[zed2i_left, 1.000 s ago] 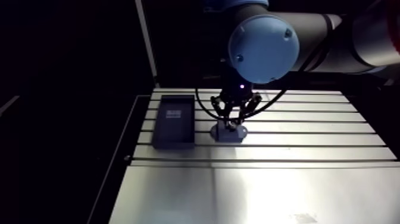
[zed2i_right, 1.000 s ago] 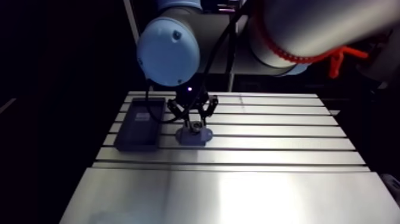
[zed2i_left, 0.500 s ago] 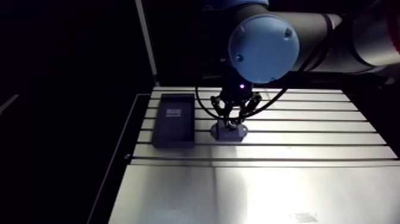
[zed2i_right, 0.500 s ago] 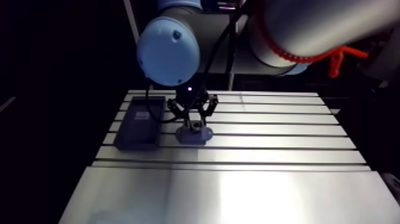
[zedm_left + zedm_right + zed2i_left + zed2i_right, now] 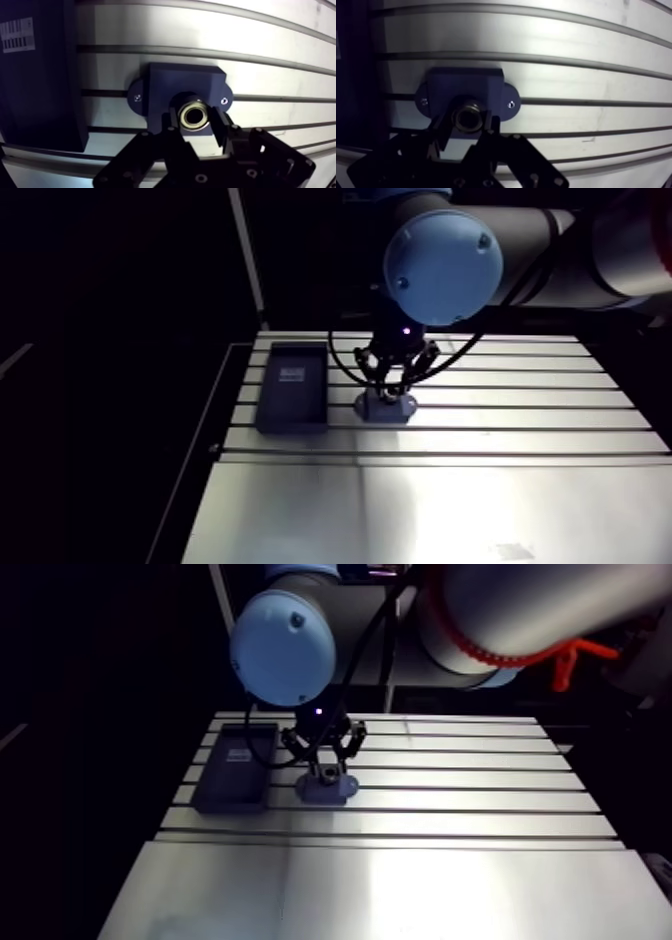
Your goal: Pick up the bearing and press it into the housing until flush.
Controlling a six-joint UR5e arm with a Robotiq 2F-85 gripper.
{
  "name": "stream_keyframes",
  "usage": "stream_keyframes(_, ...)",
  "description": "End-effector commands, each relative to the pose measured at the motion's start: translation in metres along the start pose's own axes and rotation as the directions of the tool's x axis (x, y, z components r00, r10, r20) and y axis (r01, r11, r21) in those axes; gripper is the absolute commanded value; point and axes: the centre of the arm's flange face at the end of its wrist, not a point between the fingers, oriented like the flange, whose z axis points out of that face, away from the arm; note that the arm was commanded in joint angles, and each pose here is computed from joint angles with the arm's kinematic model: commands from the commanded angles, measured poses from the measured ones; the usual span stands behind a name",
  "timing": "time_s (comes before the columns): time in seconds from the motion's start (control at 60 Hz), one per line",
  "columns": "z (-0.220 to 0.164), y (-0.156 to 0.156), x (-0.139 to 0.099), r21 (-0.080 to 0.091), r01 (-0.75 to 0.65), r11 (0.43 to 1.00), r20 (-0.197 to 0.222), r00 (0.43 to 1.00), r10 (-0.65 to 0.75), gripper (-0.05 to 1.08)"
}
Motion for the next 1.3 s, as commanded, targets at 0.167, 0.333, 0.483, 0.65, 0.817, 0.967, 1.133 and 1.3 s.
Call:
stream_keyframes(0.167, 0.0032, -0.0015, 0.0013, 0.0, 0.003, 1.0, 0.005, 1.0, -0.003, 0.86)
stream_keyframes(0.333, 0.003, -0.0023, 0.0029, 0.001, 0.004, 1.0, 0.004, 1.0, -0.004, 0.86)
stream_keyframes(0.483, 0.003, -0.004, 0.0033, 0.001, 0.007, 1.0, 0.003, 1.0, -0.007, 0.86)
stream_keyframes(0.65, 0.004, -0.004, 0.0041, 0.001, 0.008, 1.0, 0.005, 1.0, -0.008, 0.86)
stream_keyframes(0.817, 0.0048, -0.0041, 0.0042, 0.001, 0.009, 1.0, 0.006, 1.0, -0.009, 0.86)
stream_keyframes(0.967, 0.0073, -0.0042, 0.0045, 0.002, 0.009, 1.0, 0.011, 1.0, -0.009, 0.86)
stream_keyframes(1.133, 0.0074, -0.0042, 0.0045, 0.002, 0.008, 1.0, 0.011, 1.0, -0.008, 0.86)
stream_keyframes(1.3, 0.0079, -0.0043, 0.004, 0.002, 0.008, 1.0, 0.013, 1.0, -0.008, 0.86)
